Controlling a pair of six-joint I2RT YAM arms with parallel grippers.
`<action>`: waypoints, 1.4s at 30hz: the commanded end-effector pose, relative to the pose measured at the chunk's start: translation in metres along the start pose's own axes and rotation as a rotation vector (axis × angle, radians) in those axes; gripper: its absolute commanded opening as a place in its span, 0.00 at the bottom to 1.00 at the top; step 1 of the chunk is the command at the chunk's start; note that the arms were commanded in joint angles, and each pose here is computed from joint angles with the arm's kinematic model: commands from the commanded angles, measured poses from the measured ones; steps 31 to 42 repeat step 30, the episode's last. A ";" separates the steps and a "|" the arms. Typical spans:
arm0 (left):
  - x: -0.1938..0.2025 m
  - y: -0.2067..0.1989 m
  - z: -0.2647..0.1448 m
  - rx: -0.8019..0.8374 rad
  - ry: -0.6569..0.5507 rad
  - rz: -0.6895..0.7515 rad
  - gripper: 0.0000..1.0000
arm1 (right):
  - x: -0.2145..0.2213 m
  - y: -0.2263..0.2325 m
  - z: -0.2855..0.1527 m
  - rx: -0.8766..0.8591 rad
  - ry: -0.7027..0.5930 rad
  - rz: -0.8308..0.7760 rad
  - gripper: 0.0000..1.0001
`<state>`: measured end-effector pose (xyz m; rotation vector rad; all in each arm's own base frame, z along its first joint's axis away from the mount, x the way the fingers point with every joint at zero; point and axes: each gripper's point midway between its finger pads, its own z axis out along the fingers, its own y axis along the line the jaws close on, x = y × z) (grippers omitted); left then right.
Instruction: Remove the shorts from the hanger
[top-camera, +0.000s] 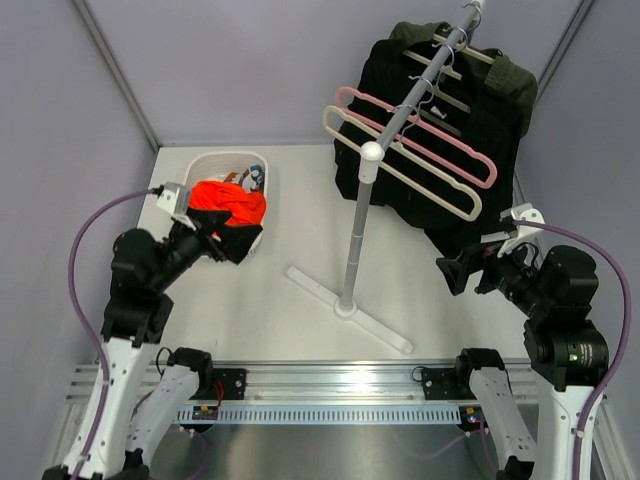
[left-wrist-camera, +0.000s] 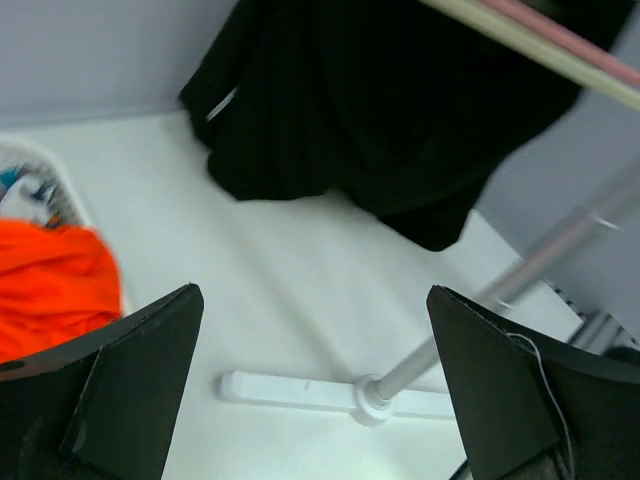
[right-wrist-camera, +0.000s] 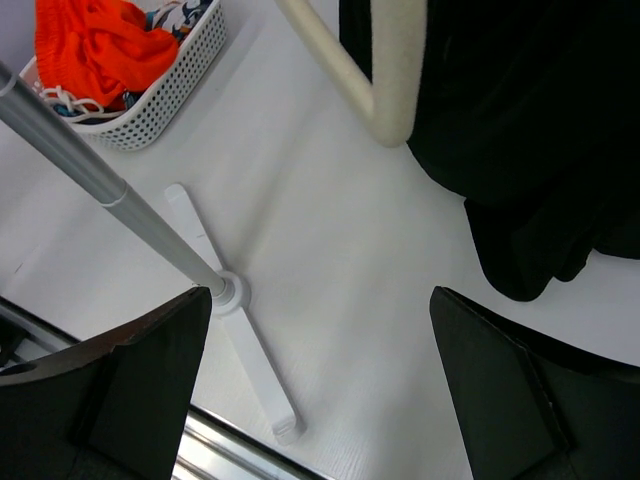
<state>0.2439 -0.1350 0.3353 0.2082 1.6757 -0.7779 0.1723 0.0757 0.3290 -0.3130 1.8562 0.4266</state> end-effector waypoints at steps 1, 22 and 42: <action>0.010 -0.047 -0.028 0.225 -0.029 0.087 0.99 | -0.009 -0.017 -0.004 0.113 -0.067 0.011 0.99; 0.069 -0.042 -0.054 0.258 -0.003 0.135 0.99 | -0.003 -0.041 -0.026 0.316 -0.195 0.100 0.99; 0.071 -0.040 -0.052 0.253 0.006 0.130 0.99 | -0.008 -0.042 -0.026 0.323 -0.242 0.096 1.00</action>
